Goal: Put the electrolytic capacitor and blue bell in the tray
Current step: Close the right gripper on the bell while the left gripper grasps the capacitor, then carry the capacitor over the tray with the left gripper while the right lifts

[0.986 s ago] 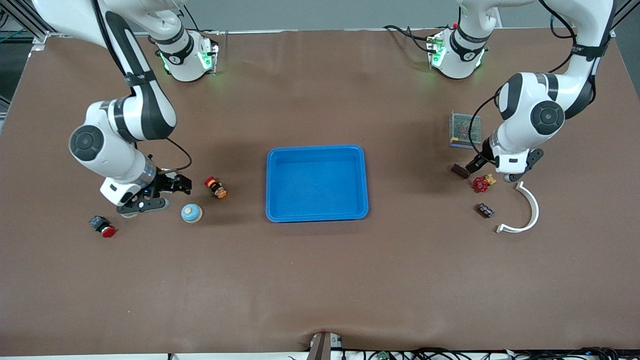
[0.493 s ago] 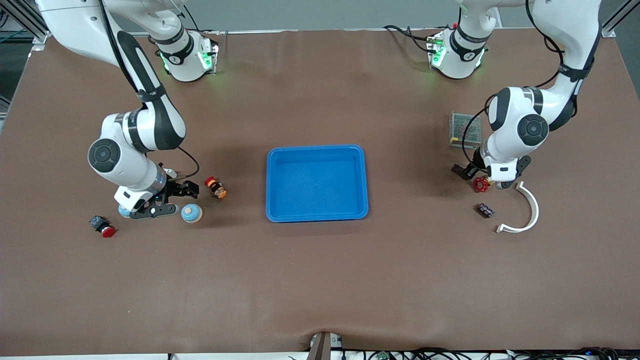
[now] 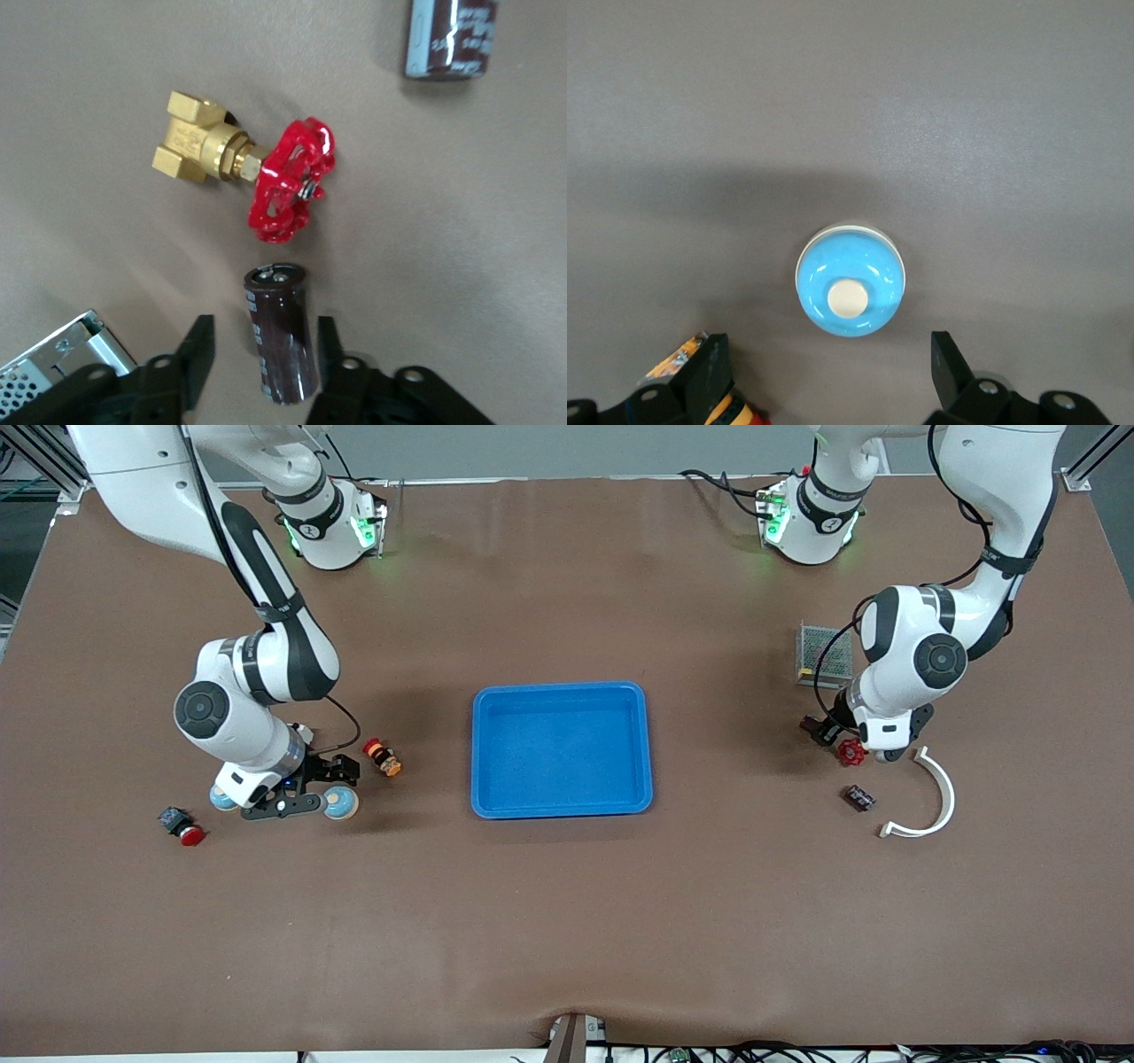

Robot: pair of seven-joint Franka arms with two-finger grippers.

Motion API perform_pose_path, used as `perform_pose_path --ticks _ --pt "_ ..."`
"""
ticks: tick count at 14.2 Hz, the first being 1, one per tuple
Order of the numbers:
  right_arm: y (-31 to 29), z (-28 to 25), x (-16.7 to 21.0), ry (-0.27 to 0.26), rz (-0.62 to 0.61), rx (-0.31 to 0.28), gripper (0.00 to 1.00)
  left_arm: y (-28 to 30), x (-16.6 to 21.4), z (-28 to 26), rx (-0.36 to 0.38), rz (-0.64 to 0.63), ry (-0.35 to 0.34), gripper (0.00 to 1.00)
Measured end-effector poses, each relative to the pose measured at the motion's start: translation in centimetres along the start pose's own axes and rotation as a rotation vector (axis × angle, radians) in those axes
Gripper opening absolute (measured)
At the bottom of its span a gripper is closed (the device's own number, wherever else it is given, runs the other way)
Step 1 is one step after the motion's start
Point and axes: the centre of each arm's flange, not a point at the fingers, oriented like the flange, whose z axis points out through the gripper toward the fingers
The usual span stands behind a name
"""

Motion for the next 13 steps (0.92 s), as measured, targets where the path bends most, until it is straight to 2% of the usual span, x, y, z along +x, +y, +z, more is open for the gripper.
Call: perform_pose_path --ticks 5,10,13 --pt "0.1 2.7 0.5 0.005 0.001 -0.003 1.0 0.4 0.1 1.1 0.001 0.003 -0.005 0.29" --pt "0.3 4.4 0.5 0.005 0.004 -0.006 1.0 2.5 -1.4 0.3 -0.025 0.018 0.004 0.3" --pt "0.5 4.8 0.6 0.007 0.006 -0.008 1.0 6.4 -4.4 -1.7 -0.075 -0.026 0.012 0.3"
